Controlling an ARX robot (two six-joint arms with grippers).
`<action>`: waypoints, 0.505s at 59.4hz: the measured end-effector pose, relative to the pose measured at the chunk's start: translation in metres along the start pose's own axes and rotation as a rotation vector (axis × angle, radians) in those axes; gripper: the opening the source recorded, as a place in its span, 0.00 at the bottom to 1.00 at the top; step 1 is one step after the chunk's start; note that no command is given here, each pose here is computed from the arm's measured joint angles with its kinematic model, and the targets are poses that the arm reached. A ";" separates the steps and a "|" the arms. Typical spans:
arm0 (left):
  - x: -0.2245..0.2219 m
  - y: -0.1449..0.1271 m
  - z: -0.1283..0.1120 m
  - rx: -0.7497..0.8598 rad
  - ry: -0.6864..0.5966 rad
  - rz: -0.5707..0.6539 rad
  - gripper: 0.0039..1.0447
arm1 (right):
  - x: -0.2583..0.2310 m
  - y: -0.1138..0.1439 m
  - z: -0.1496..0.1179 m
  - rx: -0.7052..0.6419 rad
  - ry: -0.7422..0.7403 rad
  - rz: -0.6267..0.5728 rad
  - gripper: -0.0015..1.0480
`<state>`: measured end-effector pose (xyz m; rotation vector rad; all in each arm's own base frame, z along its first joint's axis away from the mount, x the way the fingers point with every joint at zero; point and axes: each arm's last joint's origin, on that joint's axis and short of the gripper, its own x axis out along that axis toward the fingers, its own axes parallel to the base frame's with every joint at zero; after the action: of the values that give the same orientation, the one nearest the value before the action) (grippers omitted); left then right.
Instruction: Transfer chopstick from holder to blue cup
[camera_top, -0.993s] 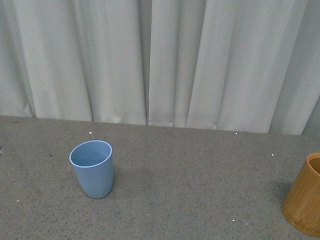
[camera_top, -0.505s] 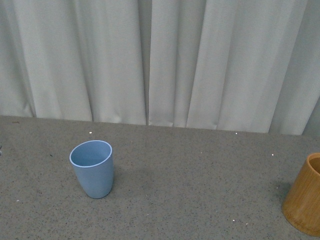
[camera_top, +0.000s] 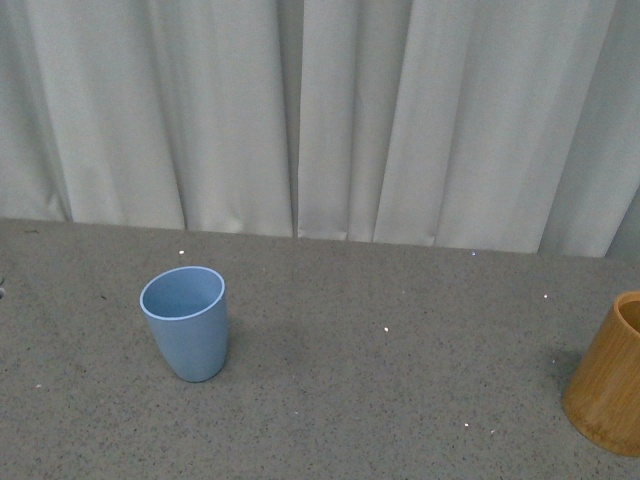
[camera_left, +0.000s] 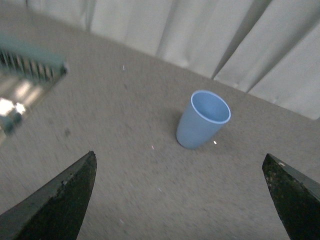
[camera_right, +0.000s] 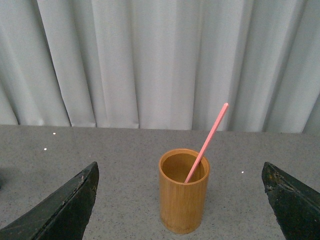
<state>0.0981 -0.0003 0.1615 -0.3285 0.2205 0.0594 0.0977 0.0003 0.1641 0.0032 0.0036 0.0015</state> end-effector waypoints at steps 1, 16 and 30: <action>0.000 0.000 -0.001 -0.061 0.014 0.000 0.94 | 0.000 0.000 0.000 0.000 0.000 0.000 0.91; 0.001 -0.003 0.001 -0.421 0.005 0.017 0.94 | 0.000 0.000 0.000 0.000 0.000 0.000 0.91; 0.010 -0.007 0.003 -0.520 0.034 0.007 0.94 | 0.000 0.000 0.000 0.000 0.000 0.000 0.91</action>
<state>0.1094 -0.0060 0.1639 -0.8474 0.2382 0.1185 0.0977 0.0003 0.1641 0.0032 0.0036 0.0015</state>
